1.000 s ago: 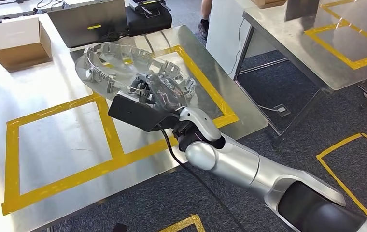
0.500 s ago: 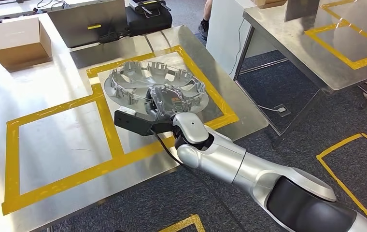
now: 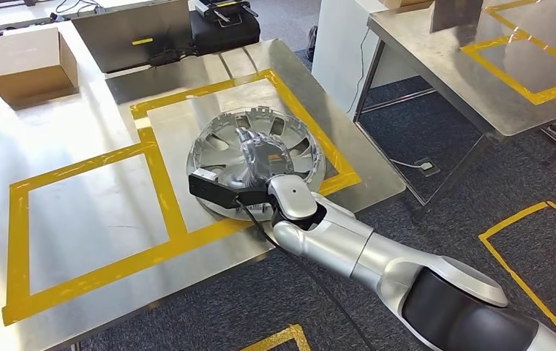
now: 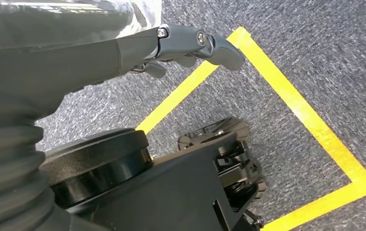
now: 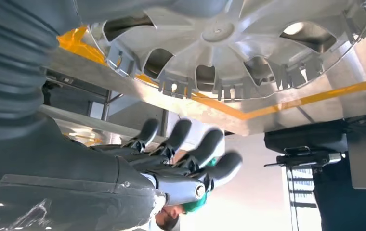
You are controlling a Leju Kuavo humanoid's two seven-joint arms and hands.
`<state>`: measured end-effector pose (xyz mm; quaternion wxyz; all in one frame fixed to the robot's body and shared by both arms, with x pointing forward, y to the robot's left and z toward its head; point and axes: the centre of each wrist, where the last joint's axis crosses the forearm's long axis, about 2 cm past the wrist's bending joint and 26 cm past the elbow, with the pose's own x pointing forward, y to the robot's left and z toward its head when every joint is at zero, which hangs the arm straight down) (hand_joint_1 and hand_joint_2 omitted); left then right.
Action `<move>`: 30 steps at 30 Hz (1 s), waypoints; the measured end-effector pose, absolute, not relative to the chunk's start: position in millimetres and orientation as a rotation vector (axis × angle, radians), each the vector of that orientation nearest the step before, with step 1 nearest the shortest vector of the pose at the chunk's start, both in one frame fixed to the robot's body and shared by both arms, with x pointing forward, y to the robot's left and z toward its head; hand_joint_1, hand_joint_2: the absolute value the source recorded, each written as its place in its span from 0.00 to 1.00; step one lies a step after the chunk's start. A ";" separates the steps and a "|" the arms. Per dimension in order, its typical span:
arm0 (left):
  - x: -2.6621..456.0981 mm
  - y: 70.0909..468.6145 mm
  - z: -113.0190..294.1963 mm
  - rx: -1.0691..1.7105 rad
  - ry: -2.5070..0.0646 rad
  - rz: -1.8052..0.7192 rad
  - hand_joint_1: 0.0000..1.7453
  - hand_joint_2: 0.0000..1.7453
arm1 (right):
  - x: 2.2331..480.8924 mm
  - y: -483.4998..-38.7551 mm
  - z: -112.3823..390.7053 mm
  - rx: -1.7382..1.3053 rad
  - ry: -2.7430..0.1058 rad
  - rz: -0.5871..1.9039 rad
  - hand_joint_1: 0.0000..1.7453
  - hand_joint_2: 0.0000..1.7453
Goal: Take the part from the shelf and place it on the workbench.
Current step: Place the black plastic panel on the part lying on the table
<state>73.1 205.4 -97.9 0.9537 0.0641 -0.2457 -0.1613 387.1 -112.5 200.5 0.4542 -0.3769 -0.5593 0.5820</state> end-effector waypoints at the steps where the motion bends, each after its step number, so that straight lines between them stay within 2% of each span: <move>1: 73.0 205.4 -97.9 0.129 -0.499 -0.327 0.00 0.00 | 386.9 -113.0 199.3 -0.930 -1.377 1.437 0.00 0.00; 13: 71.5 206.6 -98.5 0.140 -0.504 -0.333 0.00 0.00 | 380.5 -118.0 189.7 -0.862 -1.481 1.336 0.00 0.00; 20: 65.4 207.8 -99.5 0.169 -0.529 -0.312 0.00 0.00 | 364.2 -117.6 209.3 -0.578 -1.739 1.043 0.00 0.00; 26: 60.7 210.3 -100.5 0.195 -0.559 -0.243 0.00 0.00 | 331.8 -120.4 241.8 -0.058 -2.050 0.663 0.00 0.00; 30: 58.5 211.5 -101.0 0.198 -0.576 -0.213 0.00 0.00 | 306.3 -128.5 270.2 0.163 -2.216 0.503 0.00 0.00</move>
